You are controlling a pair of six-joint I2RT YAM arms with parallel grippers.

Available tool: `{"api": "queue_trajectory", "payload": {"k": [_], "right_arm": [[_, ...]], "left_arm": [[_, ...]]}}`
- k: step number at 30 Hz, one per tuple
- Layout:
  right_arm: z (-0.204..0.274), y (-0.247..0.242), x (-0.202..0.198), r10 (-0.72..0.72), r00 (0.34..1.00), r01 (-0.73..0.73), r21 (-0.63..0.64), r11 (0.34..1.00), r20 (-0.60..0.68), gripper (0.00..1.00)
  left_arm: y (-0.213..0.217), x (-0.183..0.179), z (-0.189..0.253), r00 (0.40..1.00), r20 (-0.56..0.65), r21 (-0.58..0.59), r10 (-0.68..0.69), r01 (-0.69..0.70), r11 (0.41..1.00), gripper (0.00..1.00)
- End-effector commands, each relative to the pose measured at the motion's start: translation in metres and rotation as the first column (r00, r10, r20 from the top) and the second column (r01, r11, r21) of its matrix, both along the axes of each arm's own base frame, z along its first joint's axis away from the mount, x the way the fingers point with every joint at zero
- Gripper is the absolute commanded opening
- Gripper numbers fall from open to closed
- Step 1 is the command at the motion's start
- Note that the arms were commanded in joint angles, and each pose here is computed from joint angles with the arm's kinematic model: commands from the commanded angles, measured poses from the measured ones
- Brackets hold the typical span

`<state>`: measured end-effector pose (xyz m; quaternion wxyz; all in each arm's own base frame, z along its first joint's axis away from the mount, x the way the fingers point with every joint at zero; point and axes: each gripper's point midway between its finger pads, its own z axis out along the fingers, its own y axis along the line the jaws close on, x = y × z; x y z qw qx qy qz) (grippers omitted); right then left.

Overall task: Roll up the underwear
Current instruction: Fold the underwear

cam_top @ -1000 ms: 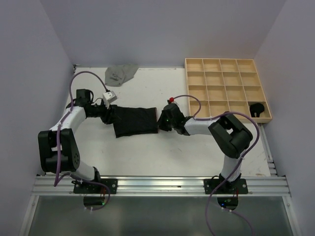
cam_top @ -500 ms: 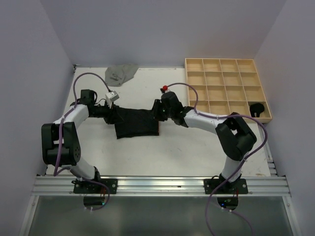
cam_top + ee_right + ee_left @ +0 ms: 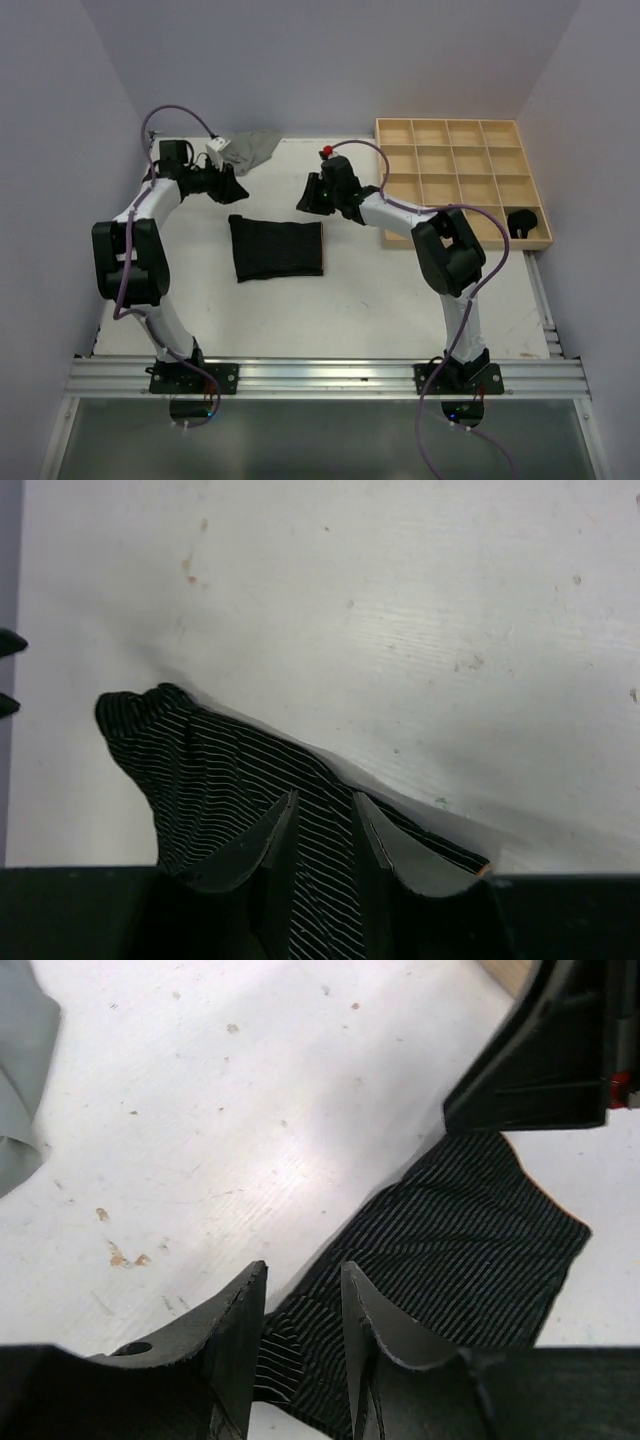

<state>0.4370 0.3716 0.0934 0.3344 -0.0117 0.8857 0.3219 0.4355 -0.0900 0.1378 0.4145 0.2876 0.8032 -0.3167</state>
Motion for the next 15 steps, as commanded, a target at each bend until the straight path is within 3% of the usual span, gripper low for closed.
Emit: {"api": "queue_trajectory", "payload": {"k": [1,5,9,12,15], "right_arm": [[-0.034,-0.009,-0.018,0.055,0.995,-0.062,-0.092,0.994,-0.080,0.32],[-0.078,-0.027,-0.039,0.037,0.986,-0.062,-0.156,0.986,-0.160,0.31],[-0.105,-0.046,-0.061,0.022,0.976,-0.068,-0.206,0.976,-0.216,0.31],[-0.111,-0.055,-0.071,0.014,0.972,-0.069,-0.226,0.972,-0.235,0.31],[-0.114,-0.061,-0.079,0.009,0.970,-0.068,-0.236,0.969,-0.243,0.30]], "left_arm": [[0.009,0.017,-0.031,0.996,-0.080,0.045,0.043,-0.040,0.998,0.40],[0.012,-0.004,-0.068,0.982,-0.184,0.101,0.037,-0.018,0.995,0.37],[0.023,-0.040,-0.099,0.965,-0.259,0.189,0.037,0.013,0.982,0.13],[0.041,-0.061,-0.115,0.954,-0.290,0.265,0.074,0.005,0.964,0.02],[0.062,-0.070,-0.125,0.949,-0.291,0.328,0.124,-0.023,0.945,0.00]]}}
